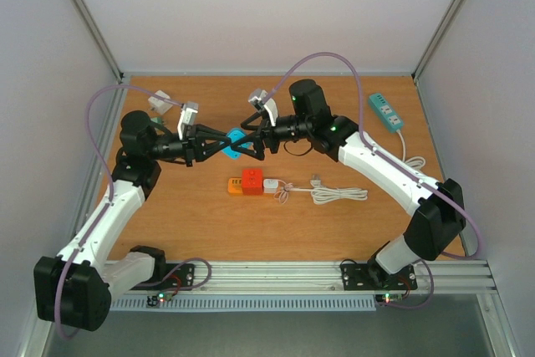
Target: Pull the plug off the socket
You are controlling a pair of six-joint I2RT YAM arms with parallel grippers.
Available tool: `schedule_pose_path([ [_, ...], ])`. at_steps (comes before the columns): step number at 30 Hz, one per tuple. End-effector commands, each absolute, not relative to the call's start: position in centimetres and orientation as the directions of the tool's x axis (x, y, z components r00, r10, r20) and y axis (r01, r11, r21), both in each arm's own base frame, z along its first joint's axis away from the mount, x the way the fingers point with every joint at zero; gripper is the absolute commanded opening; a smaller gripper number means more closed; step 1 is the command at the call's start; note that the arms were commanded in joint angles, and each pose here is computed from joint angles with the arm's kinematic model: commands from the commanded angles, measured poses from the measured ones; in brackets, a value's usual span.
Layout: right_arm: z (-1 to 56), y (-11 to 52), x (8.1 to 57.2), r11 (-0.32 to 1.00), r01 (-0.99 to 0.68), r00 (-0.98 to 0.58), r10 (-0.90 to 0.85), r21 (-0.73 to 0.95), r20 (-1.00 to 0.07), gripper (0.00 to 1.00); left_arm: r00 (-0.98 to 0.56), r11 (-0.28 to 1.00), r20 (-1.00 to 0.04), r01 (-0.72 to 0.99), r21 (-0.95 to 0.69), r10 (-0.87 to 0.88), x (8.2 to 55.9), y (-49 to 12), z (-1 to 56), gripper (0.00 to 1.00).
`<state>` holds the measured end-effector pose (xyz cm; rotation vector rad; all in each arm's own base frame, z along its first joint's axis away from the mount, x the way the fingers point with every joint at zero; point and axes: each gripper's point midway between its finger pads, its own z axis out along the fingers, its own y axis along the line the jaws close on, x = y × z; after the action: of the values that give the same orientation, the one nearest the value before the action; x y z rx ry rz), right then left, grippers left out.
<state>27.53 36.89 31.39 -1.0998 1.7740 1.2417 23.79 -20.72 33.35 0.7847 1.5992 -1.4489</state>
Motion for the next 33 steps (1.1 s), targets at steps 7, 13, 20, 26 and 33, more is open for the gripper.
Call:
schedule_pose_path([
  [7, 33.7, 37.0, 28.2, 0.175, -0.927, -0.367, -0.240, 0.332, -0.899, 0.98, -0.389, 0.204, -0.921, 0.899, -0.387, -0.036, 24.2, -20.5, 33.6, 0.01],
  [13, 34.4, 36.1, 27.3, 0.173, -0.939, -0.333, -0.249, 0.297, -0.909, 0.98, -0.393, 0.368, -0.920, 0.857, -0.361, 0.011, 26.9, -19.2, 32.0, 0.01],
  [20, 33.5, 35.0, 27.6, 0.243, -0.935, -0.321, -0.266, 0.259, -0.909, 0.98, -0.333, 0.588, -0.934, 0.784, -0.196, 0.132, 30.6, -15.3, 29.9, 0.01],
  [26, 33.2, 34.3, 27.3, 0.261, -0.933, -0.311, -0.247, 0.246, -0.918, 0.98, -0.371, 0.730, -0.903, 0.675, -0.101, 0.217, 33.3, -10.7, 26.9, 0.01],
  [33, 33.5, 34.0, 28.1, 0.311, -0.915, -0.327, -0.199, 0.256, -0.924, 0.98, -0.355, 0.844, -0.865, 0.519, 0.134, 0.356, 34.7, -5.2, 24.5, 0.01],
])
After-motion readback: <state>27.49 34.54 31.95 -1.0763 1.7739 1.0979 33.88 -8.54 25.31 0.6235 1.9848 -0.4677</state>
